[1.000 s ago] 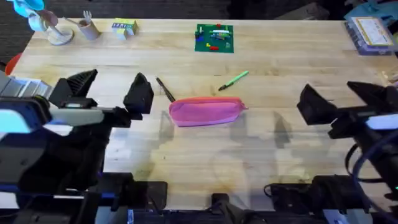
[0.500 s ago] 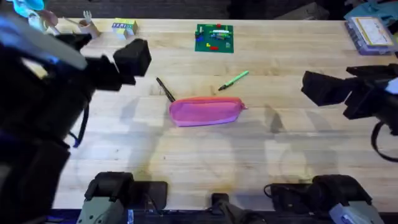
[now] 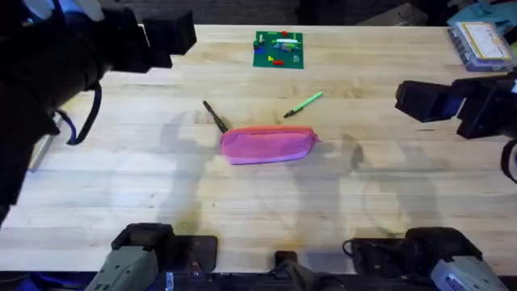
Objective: Unzip the bag, pick up the pens from the table one at a time and place them inside, then zip the bag closed.
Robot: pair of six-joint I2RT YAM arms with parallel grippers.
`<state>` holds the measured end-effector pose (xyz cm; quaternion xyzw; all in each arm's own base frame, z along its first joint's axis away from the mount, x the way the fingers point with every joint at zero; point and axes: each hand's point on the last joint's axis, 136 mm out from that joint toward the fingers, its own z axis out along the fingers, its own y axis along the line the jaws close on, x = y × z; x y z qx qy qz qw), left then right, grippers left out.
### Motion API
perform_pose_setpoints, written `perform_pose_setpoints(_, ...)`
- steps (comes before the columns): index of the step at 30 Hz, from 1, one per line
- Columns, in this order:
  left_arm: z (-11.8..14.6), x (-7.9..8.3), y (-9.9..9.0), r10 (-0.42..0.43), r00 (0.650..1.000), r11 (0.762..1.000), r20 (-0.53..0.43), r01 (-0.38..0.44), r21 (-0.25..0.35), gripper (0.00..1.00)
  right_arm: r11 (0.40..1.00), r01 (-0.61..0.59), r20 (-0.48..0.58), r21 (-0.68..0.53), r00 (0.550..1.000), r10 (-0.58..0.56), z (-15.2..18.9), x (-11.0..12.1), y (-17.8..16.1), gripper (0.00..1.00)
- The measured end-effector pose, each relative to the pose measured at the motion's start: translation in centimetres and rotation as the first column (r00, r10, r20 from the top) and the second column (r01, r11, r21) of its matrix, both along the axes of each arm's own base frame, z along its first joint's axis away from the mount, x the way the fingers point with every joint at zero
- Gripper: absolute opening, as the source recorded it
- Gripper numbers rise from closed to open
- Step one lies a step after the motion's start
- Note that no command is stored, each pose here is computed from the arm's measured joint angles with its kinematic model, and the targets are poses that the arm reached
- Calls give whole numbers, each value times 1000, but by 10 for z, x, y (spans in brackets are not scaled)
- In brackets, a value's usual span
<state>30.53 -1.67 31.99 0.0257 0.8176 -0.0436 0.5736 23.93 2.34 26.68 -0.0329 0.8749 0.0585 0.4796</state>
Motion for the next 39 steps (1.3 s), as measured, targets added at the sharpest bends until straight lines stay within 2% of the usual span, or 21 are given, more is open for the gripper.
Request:
perform_pose_setpoints(8,1,1,-2,-8,1000,1000,-5,8,-3,993,1000,0,-5,0,1000,0,-1,0,0,997)
perform_pose_setpoints(11,-7,-2,-3,-15,999,1000,-39,15,-5,993,1000,0,-6,0,1000,0,-1,0,0,997)
perform_pose_setpoints(12,-25,-10,-6,-41,992,999,-116,42,8,993,1000,0,-5,0,1000,0,-1,0,0,997)
perform_pose_setpoints(15,-38,-19,-15,-116,978,991,-171,126,46,993,1000,0,-5,0,1000,0,-1,0,0,998)
perform_pose_setpoints(17,-46,-26,-23,-187,962,975,-201,207,83,993,1000,0,-4,0,1000,0,-1,0,0,998)
perform_pose_setpoints(20,-56,-37,-34,-298,924,929,-241,338,151,993,1000,0,-4,0,1000,0,-1,0,0,998)
perform_pose_setpoints(23,-62,-44,-41,-378,887,873,-265,437,219,993,1000,0,-3,0,1000,0,-1,0,0,998)
perform_pose_setpoints(30,-63,-48,-47,-483,834,748,-267,551,369,993,1000,0,-3,0,1000,0,-1,0,0,998)
perform_pose_setpoints(33,-71,-57,-51,-541,783,664,-306,621,417,993,1000,0,-3,0,1000,0,-1,0,0,998)
perform_pose_setpoints(36,-81,-67,-54,-588,726,569,-357,684,456,993,1000,0,-3,0,1000,0,-1,0,0,998)
perform_pose_setpoints(38,-85,-68,-55,-608,699,517,-377,709,480,993,1000,0,-3,0,1000,0,-1,0,0,998)
perform_pose_setpoints(39,-87,-67,-55,-613,691,500,-384,715,488,993,1000,0,-3,0,1000,0,-1,0,0,998)
